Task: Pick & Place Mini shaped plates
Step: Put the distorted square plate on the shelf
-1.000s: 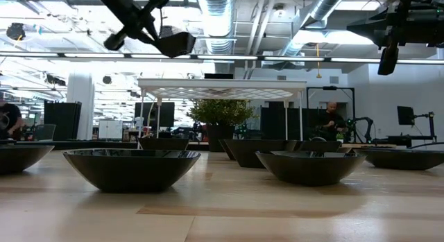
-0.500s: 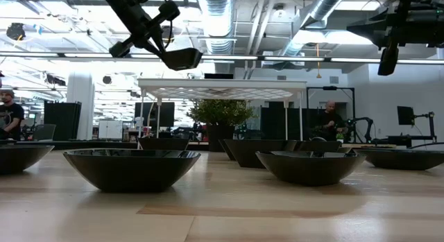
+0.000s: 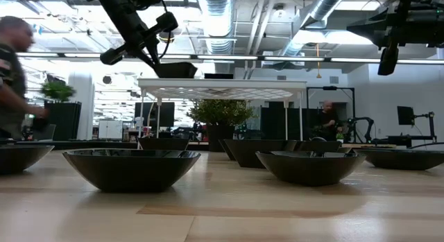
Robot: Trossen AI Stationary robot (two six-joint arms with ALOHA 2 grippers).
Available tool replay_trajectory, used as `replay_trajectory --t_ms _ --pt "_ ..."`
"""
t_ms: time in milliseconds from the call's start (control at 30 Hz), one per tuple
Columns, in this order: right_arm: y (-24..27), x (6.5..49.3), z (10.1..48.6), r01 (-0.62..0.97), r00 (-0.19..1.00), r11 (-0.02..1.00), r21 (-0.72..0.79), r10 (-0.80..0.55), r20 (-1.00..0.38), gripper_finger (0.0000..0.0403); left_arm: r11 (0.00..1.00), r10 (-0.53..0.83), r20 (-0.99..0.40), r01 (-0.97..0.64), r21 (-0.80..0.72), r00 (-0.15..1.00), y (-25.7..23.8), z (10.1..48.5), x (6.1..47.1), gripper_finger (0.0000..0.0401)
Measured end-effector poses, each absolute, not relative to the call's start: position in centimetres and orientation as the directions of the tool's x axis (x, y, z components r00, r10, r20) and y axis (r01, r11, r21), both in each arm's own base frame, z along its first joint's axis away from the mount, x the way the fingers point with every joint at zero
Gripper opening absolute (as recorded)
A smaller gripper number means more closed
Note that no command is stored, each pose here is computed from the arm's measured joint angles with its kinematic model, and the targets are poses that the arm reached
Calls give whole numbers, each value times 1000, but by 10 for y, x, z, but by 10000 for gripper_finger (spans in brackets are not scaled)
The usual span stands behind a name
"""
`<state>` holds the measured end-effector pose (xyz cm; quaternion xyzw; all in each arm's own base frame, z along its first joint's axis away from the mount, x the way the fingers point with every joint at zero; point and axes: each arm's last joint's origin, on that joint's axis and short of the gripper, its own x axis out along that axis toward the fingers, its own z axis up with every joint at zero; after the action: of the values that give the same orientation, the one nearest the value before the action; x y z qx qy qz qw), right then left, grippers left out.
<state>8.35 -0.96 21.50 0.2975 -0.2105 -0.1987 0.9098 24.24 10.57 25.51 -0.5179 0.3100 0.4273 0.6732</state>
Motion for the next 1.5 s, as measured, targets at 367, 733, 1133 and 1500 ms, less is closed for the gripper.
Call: replay_trajectory --t_ms 367,733,1133,1500 --pt "-10 84 215 236 833 744 625 -486 265 0 73 284 -853 -897 -435 437 107 253 242 5" --pt "-10 83 215 236 833 744 625 -486 265 0 78 290 -854 -900 -428 432 104 251 246 5" --pt "-9 84 215 233 834 745 624 -483 266 0 88 280 -862 -905 -416 423 103 244 252 5" --pt "-9 84 215 233 834 745 624 -483 266 0 85 287 -857 -903 -421 427 104 245 253 27"
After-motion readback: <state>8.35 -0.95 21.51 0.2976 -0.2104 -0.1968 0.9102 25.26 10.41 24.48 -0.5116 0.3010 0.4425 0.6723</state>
